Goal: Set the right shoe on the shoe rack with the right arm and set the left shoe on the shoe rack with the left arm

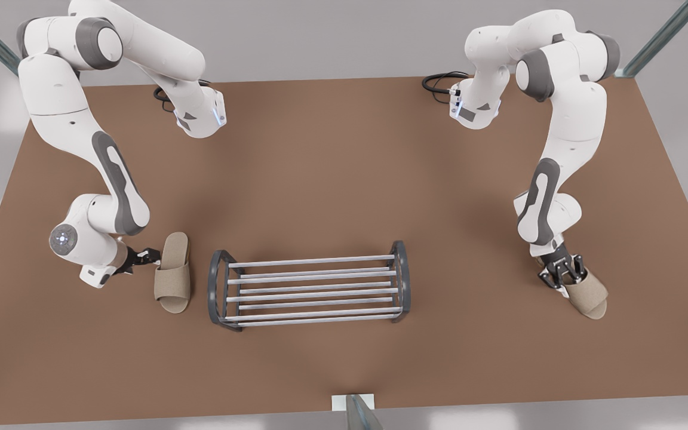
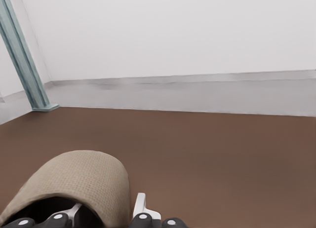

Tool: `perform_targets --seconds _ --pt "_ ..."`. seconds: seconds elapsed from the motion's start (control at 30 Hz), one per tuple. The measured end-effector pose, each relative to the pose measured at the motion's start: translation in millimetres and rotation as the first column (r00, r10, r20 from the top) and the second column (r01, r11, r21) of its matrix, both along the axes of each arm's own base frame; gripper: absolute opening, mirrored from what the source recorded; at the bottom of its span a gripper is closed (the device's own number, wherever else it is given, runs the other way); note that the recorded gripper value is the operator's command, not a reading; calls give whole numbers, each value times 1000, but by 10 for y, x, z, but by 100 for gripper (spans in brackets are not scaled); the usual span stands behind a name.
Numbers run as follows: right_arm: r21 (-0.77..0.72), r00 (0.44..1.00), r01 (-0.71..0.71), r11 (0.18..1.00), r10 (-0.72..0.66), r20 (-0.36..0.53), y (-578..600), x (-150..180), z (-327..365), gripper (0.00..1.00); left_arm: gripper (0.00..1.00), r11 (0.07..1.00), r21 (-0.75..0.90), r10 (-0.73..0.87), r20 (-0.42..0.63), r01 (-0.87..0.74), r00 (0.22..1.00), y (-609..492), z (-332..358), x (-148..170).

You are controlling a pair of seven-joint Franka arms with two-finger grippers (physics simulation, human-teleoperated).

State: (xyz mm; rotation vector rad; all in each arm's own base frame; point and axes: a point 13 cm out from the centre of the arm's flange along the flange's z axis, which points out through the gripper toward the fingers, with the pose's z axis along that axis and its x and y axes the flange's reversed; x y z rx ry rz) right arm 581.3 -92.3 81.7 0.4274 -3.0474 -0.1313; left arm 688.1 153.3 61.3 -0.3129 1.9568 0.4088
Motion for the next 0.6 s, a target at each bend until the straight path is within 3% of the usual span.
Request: perform_targets --seconds 0.13,0.37,0.5,0.6 --pt "2 1000 2 1000 -2 -5 38 -4 -30 100 21 1000 -7 -24 18 24 1000 -189 136 94" --pt "8 1000 14 1000 -14 -3 127 48 -48 100 21 996 -35 -77 73 80 994 -625 685 303" --pt "13 1000 24 1000 -24 -8 172 59 -86 100 21 962 -148 -196 211 229 958 -1719 2253 472" --pt "16 999 35 999 -35 -11 179 77 -119 100 21 871 -270 -324 313 410 893 -3093 3433 144"
